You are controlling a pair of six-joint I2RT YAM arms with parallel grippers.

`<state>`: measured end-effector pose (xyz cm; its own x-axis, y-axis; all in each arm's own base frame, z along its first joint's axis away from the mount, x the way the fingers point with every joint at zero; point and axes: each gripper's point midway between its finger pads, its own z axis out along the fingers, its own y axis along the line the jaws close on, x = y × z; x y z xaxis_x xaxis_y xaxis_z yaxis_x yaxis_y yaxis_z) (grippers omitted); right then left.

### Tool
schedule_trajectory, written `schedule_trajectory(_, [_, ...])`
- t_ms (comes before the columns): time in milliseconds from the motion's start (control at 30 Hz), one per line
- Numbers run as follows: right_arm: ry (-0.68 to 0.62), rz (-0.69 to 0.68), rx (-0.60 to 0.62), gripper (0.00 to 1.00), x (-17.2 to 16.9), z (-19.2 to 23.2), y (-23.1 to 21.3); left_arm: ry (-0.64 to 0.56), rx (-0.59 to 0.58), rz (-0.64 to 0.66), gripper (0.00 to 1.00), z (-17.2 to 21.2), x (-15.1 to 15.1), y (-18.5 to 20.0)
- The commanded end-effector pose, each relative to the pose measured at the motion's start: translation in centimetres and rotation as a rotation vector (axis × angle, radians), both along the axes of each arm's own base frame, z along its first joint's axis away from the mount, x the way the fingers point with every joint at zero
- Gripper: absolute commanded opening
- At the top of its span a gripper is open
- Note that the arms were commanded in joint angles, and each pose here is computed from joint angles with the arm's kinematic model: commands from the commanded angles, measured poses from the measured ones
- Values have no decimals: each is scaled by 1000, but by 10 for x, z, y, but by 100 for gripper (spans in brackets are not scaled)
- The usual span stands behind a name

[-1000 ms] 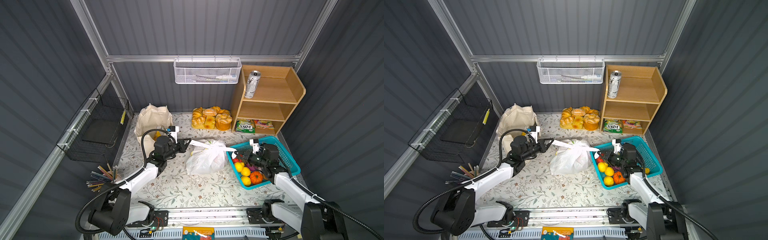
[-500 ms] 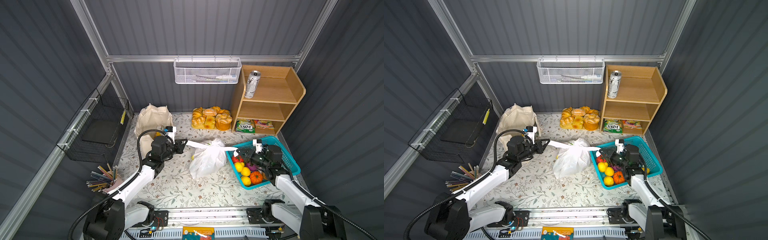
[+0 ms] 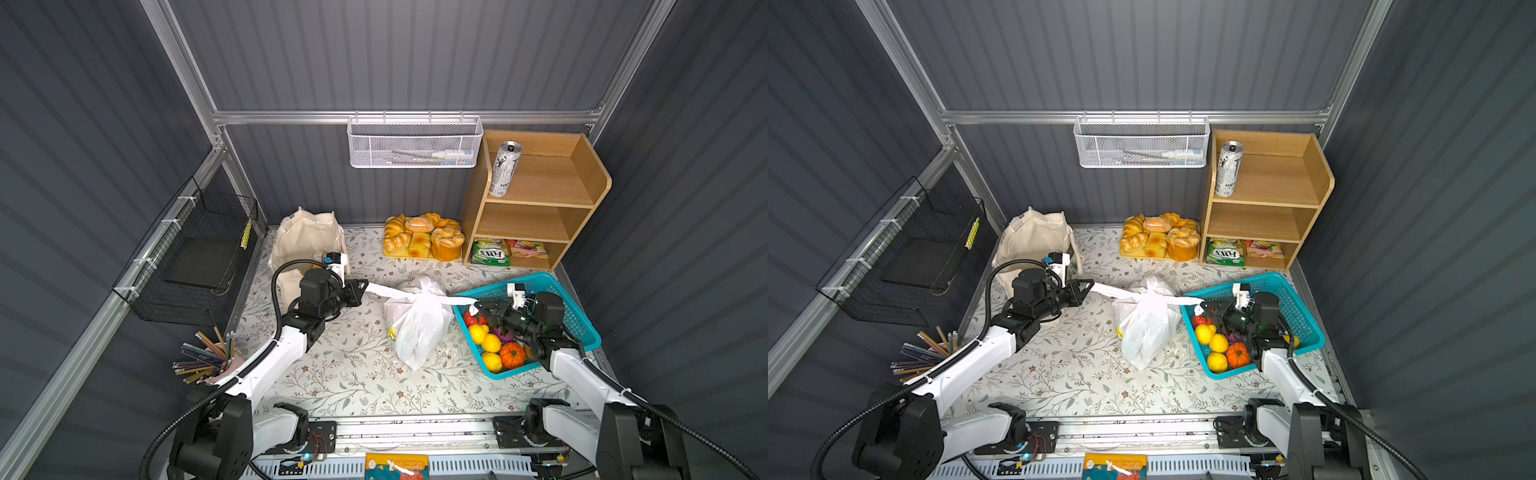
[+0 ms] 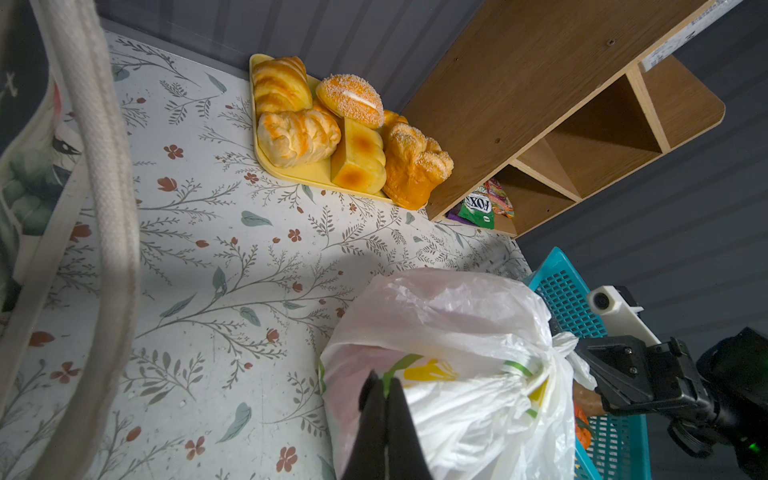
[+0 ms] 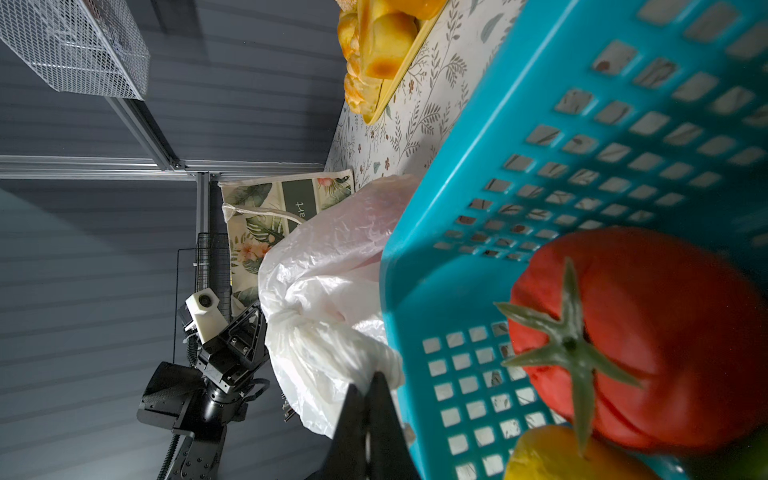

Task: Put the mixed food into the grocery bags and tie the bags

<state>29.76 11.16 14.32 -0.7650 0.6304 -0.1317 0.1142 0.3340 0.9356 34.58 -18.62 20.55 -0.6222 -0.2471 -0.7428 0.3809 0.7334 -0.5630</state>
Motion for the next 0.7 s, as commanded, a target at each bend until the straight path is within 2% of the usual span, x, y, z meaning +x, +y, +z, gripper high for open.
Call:
schedule_trajectory(0, [10,-140,-100,0,19,-4,-36,-105,84,135,10,25,30,40])
schedule_trajectory(133, [-43,-91,-164,37,15,18,-29,-151,92,76,36,42,27,32])
schedule_trajectory(167, [-58,-86,-189,43,13,25,-28,-163,96,69,40,47,26,32])
schedule_trajectory(200, [-72,-81,-221,47,11,32,-27,-174,101,62,46,52,25,31])
schedule_trajectory(233, [-85,-82,-257,51,9,39,-26,-185,108,55,57,57,24,31])
schedule_trajectory(367, [-154,-81,-411,62,6,70,-23,-237,113,43,75,82,20,31])
schedule_trajectory(400, [-178,-50,-454,64,6,77,-15,-250,101,22,92,90,17,28])
schedule_trajectory(433, [-199,-14,-497,67,7,85,-7,-269,92,5,100,100,15,25])
schedule_trajectory(567, [-227,154,-656,74,14,91,31,-314,87,-17,100,129,15,21])
schedule_trajectory(667, [-220,283,-744,78,25,84,61,-340,135,-3,100,145,20,25])
